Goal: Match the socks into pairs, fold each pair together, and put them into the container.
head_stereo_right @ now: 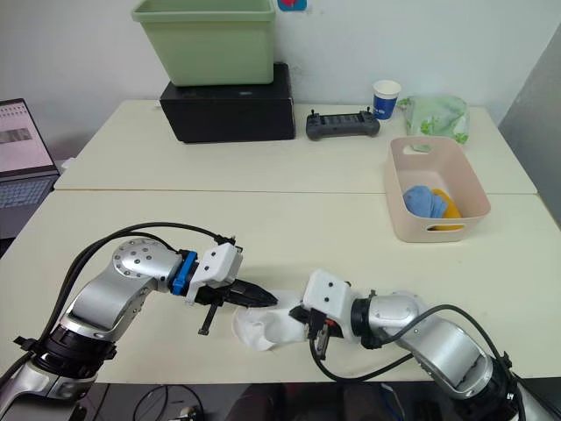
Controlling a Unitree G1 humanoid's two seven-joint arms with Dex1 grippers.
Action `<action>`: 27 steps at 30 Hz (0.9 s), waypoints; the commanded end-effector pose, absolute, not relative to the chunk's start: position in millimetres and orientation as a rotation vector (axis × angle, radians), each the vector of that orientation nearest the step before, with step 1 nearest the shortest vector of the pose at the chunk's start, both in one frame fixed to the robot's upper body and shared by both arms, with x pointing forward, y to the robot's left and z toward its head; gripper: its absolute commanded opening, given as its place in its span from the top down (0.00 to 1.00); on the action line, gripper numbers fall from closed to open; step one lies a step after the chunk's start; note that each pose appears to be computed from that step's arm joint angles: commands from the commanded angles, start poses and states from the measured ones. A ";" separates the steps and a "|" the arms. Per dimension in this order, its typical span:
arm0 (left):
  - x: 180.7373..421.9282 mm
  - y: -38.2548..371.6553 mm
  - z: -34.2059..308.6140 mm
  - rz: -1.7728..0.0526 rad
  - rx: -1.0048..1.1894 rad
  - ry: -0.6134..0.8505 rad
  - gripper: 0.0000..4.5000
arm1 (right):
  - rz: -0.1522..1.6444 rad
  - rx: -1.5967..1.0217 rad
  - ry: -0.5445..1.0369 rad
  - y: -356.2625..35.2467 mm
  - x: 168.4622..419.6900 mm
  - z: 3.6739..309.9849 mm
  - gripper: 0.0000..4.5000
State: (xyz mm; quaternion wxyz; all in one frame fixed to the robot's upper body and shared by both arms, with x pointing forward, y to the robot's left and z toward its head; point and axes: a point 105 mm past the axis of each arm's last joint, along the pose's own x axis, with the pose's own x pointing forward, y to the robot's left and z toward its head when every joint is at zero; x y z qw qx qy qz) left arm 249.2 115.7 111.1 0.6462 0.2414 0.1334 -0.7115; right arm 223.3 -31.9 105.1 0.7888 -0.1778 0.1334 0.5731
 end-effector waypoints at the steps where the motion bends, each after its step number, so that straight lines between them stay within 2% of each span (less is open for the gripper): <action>1: 247.7 125.5 99.1 -1.618 0.625 0.338 1.00 | 1.170 -0.397 0.242 -30.7 235.7 110.4 0.99; 5: 248.9 144.1 87.5 -1.607 0.720 0.398 1.00 | 1.109 -0.389 0.244 -22.4 248.9 102.4 0.99; 10: 256.0 154.9 80.4 -1.579 0.824 0.404 1.00 | 1.027 -0.435 0.295 -25.8 262.3 84.1 0.99; 13: 259.8 151.1 88.2 -1.556 0.778 0.376 1.00 | 1.002 -0.442 0.248 -32.2 266.8 91.4 0.99; 16: 258.9 145.3 106.3 -1.561 0.701 0.340 1.00 | 1.080 -0.355 0.153 -30.9 255.8 115.0 0.99; 20: 252.4 142.6 114.5 -1.583 0.677 0.343 1.00 | 1.186 -0.321 0.142 -28.7 240.2 122.4 0.99; 22: 251.2 142.3 114.1 -1.574 0.656 0.352 1.00 | 1.229 -0.328 0.153 -26.1 234.9 120.2 0.99; 27: 252.5 152.0 90.5 -1.514 0.649 0.410 1.00 | 1.342 -0.469 0.214 -22.5 220.8 92.2 0.99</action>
